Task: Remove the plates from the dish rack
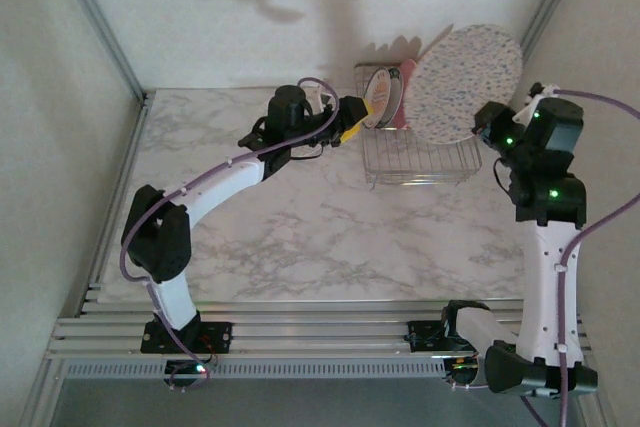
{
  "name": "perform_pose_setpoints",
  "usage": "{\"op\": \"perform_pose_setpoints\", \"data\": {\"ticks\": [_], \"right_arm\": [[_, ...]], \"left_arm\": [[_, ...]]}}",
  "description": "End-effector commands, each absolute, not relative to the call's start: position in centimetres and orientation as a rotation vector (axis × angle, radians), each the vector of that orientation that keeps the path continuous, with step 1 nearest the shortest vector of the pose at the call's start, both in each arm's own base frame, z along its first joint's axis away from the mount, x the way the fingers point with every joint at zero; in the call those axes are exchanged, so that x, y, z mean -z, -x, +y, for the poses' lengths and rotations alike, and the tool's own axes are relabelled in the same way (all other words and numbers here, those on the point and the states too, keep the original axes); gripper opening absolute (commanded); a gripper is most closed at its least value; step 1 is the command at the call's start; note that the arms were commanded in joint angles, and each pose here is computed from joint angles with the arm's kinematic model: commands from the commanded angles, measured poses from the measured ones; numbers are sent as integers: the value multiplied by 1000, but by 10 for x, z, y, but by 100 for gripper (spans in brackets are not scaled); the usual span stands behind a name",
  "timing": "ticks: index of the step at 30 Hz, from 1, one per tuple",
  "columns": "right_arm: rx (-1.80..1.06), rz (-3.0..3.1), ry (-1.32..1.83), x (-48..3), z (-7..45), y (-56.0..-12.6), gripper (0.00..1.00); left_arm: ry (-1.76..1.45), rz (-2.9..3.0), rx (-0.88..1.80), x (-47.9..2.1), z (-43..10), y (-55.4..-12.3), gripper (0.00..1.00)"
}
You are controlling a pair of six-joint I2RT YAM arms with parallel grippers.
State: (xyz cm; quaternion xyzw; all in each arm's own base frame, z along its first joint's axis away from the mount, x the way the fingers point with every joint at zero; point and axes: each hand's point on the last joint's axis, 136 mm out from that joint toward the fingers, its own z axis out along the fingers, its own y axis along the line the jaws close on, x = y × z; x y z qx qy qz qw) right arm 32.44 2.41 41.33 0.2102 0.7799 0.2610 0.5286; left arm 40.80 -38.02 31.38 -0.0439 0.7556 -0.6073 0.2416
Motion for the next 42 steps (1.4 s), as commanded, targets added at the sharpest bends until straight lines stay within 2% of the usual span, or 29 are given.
{"op": "perform_pose_setpoints", "data": {"ticks": [1, 7, 13, 15, 18, 21, 24, 29, 32, 35, 38, 42], "right_arm": [[-915, 1809, -483, -433, 63, -331, 0], [-1080, 1878, -444, -428, 102, -340, 0], [-1201, 1912, -435, -424, 124, -351, 0], [-1224, 1948, -428, -417, 131, -355, 0], [-1230, 1962, -436, -411, 134, -360, 0], [-1228, 1977, -444, -404, 135, -364, 0], [-1245, 1987, -449, -398, 138, -369, 0], [-1255, 2001, -421, -396, 143, -375, 0], [-1199, 2022, -383, -395, 144, -375, 33], [-1109, 2044, -335, -394, 143, -374, 51], [-1014, 2038, -211, -399, 153, -368, 58], [-853, 2036, -8, -393, 176, -356, 60]], "left_arm": [[96, 2012, 1704, -335, -380, -407, 80], [124, 2003, 1693, -335, -377, -410, 78], [191, 2004, 1640, -331, -363, -419, 68], [200, 1981, 1648, -335, -359, -421, 59], [223, 1962, 1656, -338, -353, -423, 39], [245, 1949, 1659, -339, -348, -423, 23], [266, 1946, 1663, -337, -342, -424, 0], [323, 1874, 1708, -347, -321, -428, 0], [363, 1809, 1737, -357, -300, -434, 0], [387, 1782, 1715, -361, -278, -442, 0], [439, 1807, 1629, -348, -250, -452, 0], [584, 1850, 1476, -309, -203, -466, 0]]}}
